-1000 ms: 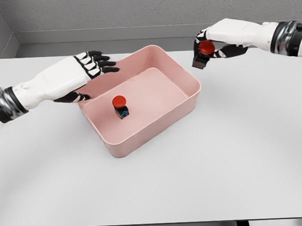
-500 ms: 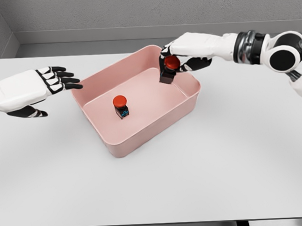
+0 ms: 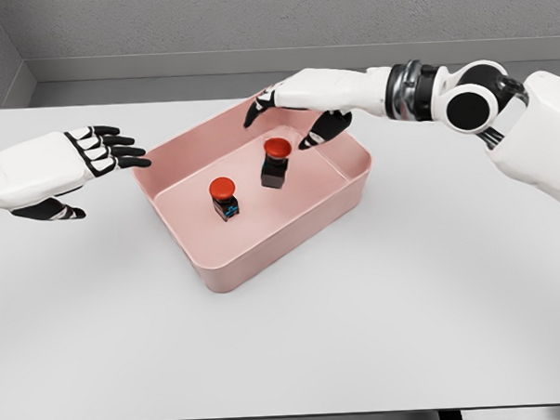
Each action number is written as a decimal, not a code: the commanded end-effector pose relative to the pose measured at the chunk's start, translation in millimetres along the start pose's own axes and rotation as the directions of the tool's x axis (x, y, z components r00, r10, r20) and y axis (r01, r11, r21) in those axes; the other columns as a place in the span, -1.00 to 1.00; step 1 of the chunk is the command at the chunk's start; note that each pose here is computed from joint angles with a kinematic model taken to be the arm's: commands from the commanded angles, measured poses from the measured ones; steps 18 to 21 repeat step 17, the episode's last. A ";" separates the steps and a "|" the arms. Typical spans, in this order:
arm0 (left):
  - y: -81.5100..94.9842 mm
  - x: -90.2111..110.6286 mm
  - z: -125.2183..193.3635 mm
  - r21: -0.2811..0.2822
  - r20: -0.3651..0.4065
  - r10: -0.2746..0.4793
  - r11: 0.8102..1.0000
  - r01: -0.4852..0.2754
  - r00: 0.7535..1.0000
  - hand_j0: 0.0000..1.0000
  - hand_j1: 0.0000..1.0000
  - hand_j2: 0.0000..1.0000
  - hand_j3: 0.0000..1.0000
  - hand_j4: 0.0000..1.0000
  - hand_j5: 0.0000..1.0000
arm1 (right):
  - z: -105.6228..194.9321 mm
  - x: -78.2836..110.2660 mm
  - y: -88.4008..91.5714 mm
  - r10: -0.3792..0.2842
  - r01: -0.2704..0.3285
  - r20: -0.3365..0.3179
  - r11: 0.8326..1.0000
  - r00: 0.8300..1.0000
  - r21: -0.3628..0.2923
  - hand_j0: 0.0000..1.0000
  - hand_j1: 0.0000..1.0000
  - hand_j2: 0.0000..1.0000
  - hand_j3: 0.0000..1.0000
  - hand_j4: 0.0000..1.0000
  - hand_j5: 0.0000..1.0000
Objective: Put the industrial switch in the basket with both arms
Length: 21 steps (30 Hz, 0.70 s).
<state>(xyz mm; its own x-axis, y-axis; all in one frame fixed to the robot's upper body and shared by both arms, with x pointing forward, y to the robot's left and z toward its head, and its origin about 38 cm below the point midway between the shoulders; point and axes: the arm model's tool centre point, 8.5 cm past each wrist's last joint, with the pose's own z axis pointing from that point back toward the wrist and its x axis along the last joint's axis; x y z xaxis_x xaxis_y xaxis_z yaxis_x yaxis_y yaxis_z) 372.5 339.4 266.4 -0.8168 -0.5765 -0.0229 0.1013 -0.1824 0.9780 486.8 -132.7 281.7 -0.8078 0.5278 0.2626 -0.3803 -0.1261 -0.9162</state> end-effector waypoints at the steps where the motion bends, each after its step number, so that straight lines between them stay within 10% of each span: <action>1: 0.0 0.0 0.2 0.002 0.000 0.005 1.000 -0.005 1.000 1.00 1.00 1.00 1.00 1.00 1.00 | -1.6 -2.5 0.4 -0.011 0.011 -0.005 1.000 1.000 -0.004 1.00 1.00 1.00 1.00 1.00 1.00; 21: -2.8 -1.3 2.4 -0.004 -0.008 0.009 1.000 -0.009 1.000 1.00 1.00 1.00 1.00 1.00 1.00 | 103.7 -68.6 9.4 -0.037 0.031 -0.231 0.999 0.972 -0.027 1.00 1.00 1.00 1.00 1.00 1.00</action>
